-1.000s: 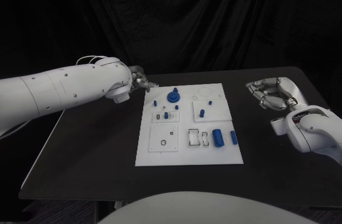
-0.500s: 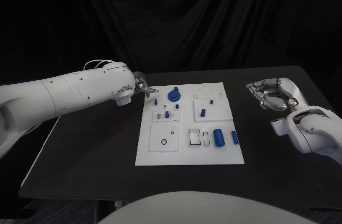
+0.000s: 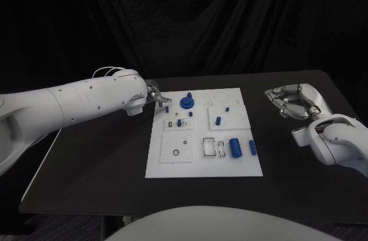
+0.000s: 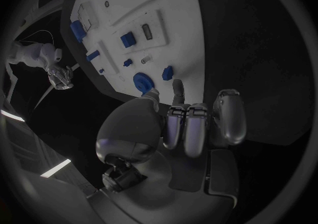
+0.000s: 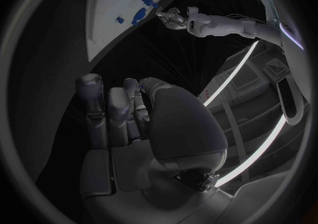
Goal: Assemble the parts on the task board
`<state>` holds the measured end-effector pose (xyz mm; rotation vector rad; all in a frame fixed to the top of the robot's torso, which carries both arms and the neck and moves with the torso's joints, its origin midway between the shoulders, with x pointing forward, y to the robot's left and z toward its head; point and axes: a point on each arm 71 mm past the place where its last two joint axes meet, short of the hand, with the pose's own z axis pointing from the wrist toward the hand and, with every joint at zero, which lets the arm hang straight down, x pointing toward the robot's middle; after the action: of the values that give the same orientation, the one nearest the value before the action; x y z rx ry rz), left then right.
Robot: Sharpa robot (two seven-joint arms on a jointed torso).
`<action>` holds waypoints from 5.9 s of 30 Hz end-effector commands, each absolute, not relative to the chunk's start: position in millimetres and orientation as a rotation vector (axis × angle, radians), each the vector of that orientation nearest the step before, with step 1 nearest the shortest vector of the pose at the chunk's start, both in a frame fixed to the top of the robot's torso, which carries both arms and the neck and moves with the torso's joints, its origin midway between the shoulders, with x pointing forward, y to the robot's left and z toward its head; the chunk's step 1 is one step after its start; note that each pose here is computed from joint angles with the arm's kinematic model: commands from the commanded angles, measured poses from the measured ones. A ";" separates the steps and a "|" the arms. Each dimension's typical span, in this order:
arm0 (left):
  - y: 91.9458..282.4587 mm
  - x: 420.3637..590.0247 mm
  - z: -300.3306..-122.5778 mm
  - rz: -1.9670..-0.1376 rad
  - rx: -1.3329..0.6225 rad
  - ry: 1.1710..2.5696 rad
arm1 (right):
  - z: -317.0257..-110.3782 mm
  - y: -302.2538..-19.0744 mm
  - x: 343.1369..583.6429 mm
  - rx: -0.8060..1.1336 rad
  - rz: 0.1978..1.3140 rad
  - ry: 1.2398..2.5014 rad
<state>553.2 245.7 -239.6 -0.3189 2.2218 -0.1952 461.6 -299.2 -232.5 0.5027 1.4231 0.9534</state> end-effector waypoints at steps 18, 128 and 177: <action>239.5 549.4 -251.2 -0.222 -0.290 2.258 | -233.9 -298.2 460.4 0.503 0.951 1.439; 236.0 481.5 -271.6 -0.440 -0.456 2.301 | -235.1 -301.7 459.6 0.515 0.926 1.456; 246.5 482.7 -241.9 -0.572 -0.351 1.937 | -237.0 -303.1 459.1 0.515 0.916 1.476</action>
<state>478.9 249.4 -254.0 -0.3990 2.0642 -0.5173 459.5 -303.2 -235.3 0.5105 1.4627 0.9221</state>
